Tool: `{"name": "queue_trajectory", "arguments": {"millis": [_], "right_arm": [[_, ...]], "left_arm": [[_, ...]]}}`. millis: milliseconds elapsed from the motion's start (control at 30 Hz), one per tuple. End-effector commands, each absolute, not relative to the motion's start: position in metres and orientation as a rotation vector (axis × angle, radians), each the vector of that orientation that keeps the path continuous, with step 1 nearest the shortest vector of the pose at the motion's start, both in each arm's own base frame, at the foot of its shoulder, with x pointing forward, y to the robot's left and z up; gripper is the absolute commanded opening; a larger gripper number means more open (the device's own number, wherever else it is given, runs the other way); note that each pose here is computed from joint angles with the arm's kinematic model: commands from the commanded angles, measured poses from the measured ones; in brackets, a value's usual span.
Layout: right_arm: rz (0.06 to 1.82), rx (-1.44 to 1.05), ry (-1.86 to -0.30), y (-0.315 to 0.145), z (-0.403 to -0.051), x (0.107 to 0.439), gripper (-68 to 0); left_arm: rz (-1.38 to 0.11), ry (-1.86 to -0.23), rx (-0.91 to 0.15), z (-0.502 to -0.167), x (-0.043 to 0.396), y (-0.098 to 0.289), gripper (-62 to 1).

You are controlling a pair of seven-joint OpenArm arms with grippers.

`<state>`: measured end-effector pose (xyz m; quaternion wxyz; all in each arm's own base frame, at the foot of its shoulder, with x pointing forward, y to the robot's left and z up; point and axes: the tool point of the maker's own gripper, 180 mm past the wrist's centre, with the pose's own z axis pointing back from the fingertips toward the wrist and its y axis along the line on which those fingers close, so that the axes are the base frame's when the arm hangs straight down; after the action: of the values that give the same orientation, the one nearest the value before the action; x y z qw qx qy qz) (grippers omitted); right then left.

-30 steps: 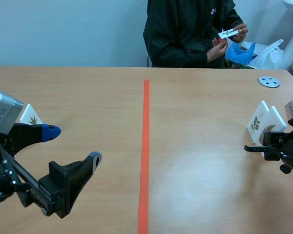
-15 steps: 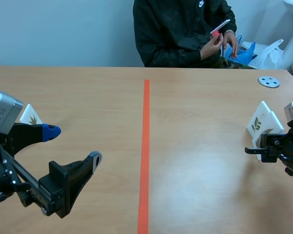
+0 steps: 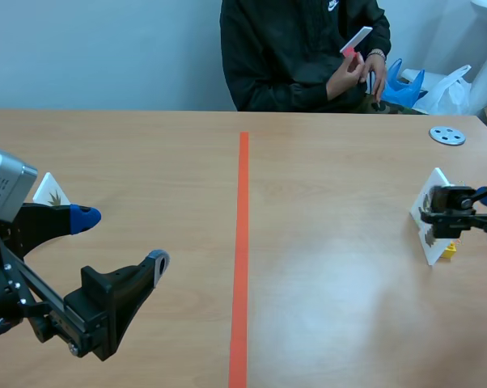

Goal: Sort the leaf by its shape. The table is split by an orange tape line. A compound leaf with several leaflets goes to the left side, a simple leaf with one blade goes to the right side. Return to the home posture when a red brick is placed on the table.

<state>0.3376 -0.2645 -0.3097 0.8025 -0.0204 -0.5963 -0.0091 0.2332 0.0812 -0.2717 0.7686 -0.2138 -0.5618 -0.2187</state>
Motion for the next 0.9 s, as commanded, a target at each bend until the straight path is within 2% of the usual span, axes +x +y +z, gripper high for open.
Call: {"name": "queue_trajectory", "arguments": {"millis": [0, 200, 367, 600, 867], "right_arm": [[-0.021, -0.067, -1.320, -0.276, -0.290, 0.336, -26.2], [0.067, 0.000, -1.385, -0.265, -0.244, 0.319, -10.3], [0.202, 0.078, -1.362, -0.235, -0.228, 0.301, -2.4], [0.267, 0.188, -1.319, -0.197, -0.224, 0.268, -0.7], [0.288, 0.246, -1.248, -0.178, -0.231, 0.243, -0.8]], "left_arm": [[-0.473, -1.260, -0.478, -0.259, 0.236, 0.077, 1.4], [-0.473, -1.260, -0.478, -0.259, 0.236, 0.077, 1.4], [-0.473, -1.259, -0.478, -0.259, 0.236, 0.078, 1.4], [-0.475, -1.252, -0.476, -0.261, 0.236, 0.078, 1.4], [-0.475, -1.252, -0.475, -0.261, 0.236, 0.078, 1.4]]}}
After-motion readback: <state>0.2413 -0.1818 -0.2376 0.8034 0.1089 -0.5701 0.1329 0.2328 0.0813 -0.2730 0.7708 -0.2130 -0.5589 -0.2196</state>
